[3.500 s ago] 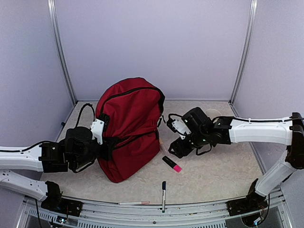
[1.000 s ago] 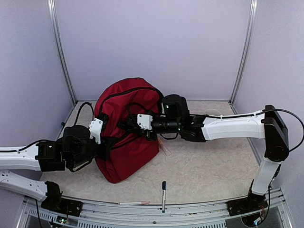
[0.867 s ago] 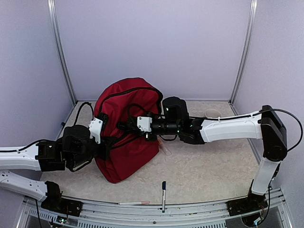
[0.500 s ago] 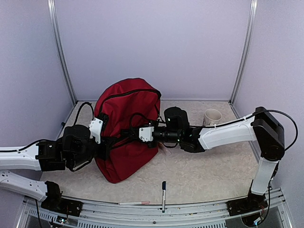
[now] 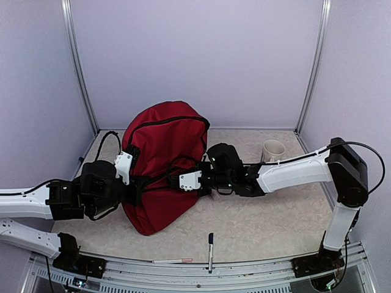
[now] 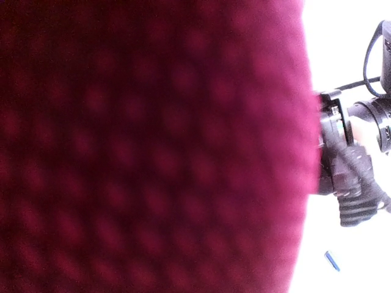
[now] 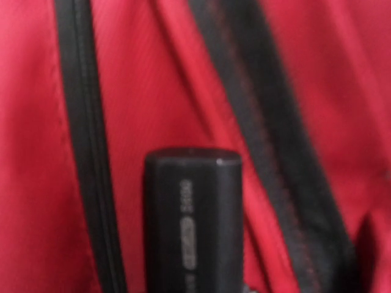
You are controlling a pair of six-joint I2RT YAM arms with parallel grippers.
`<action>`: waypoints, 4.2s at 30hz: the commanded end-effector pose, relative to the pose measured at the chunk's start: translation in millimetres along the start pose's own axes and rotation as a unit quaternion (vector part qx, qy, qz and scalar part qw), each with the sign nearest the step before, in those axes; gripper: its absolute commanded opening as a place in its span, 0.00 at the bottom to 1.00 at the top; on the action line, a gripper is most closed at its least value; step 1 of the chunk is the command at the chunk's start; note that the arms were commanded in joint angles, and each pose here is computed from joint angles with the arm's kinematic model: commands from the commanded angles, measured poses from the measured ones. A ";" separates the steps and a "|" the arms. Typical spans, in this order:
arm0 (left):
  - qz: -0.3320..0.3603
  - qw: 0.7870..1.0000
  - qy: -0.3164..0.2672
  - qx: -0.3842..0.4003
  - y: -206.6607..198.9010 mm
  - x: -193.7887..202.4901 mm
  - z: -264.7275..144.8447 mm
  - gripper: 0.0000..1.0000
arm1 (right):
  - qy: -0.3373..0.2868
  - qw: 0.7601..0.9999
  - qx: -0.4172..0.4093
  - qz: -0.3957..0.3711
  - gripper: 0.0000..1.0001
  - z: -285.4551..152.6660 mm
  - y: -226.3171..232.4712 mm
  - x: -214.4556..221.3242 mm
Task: Pack the student bag
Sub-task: Place the pen in the lower front pocket of the bag, then pick up the pen from the center of the board.
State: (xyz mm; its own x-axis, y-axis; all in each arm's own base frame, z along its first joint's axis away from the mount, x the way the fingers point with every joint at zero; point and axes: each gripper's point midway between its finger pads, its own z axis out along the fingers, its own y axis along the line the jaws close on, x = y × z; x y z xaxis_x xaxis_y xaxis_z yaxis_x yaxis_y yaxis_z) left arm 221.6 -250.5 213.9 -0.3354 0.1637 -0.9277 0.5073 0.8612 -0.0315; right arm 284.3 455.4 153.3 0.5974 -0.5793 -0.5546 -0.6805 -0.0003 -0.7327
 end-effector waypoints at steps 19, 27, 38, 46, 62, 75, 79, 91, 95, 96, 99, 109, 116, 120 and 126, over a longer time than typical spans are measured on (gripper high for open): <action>-0.011 0.993 -0.059 0.105 -51.3 -47.9 -13.6 0.02 | 0.268 0.940 -0.181 -0.111 0.19 -1.0 44.8 55.1; -0.012 0.993 -0.061 0.098 -46.4 -46.1 -15.7 0.03 | 0.174 0.956 -0.211 -0.103 0.34 -10.6 68.6 2.4; -0.010 0.993 -0.060 0.101 -47.5 -46.1 -15.8 0.11 | 0.148 0.981 -0.090 -0.085 0.66 -22.2 5.9 -31.9; -0.009 0.993 -0.061 0.096 -45.6 -45.9 -15.7 0.14 | 0.048 0.995 -0.064 -0.052 0.71 -53.7 -19.1 -80.8; -0.060 0.994 -0.067 0.058 -20.9 -44.4 -17.0 0.15 | -0.031 0.982 -0.074 0.174 0.51 -99.8 -33.7 -95.5; -0.179 0.975 -0.127 0.020 35.7 -48.9 -36.4 0.07 | 0.142 0.846 0.077 0.508 0.54 -98.9 -47.5 85.7; -0.138 0.985 -0.101 0.020 21.2 -43.3 -30.0 0.07 | 0.218 0.807 0.057 0.546 0.63 -70.2 -9.9 122.1; -0.133 0.986 -0.099 0.000 22.7 -41.7 -30.0 0.07 | 0.293 0.781 0.043 0.549 0.75 -11.3 30.1 153.1; -0.133 0.986 -0.097 -0.001 22.7 -41.0 -29.5 0.07 | 0.310 0.779 0.046 0.543 0.70 -1.5 38.4 160.1; -0.132 0.987 -0.096 -0.001 22.7 -40.3 -29.1 0.07 | 0.318 0.778 0.047 0.539 0.68 0.0 41.6 162.4; -0.130 0.987 -0.094 -0.003 23.2 -39.3 -28.7 0.07 | 0.334 0.777 0.043 0.532 0.62 3.6 49.1 166.9; -0.128 0.987 -0.093 -0.006 24.3 -39.5 -29.1 0.07 | 0.347 0.778 0.051 0.521 0.24 -6.3 50.6 167.6; -0.127 0.987 -0.094 -0.008 25.4 -40.0 -30.4 0.07 | 0.338 0.783 0.064 0.519 0.08 -24.6 35.7 160.3; -0.126 0.988 -0.093 -0.008 25.7 -38.9 -30.0 0.07 | 0.326 0.791 0.077 0.512 0.05 -45.3 19.3 152.5; -0.123 0.988 -0.091 -0.006 24.1 -38.6 -28.5 0.07 | 0.192 0.848 0.081 0.487 0.00 -79.3 -34.4 90.5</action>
State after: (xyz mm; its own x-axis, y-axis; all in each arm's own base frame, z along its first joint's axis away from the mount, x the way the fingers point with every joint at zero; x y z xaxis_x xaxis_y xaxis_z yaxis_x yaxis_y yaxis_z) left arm 219.9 -220.9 219.9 -0.3716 -0.0380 -0.9276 0.4180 0.8853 -0.2037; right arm 332.6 326.8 86.6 -0.5856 -0.5105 -0.6297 -0.6072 0.7909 -0.0766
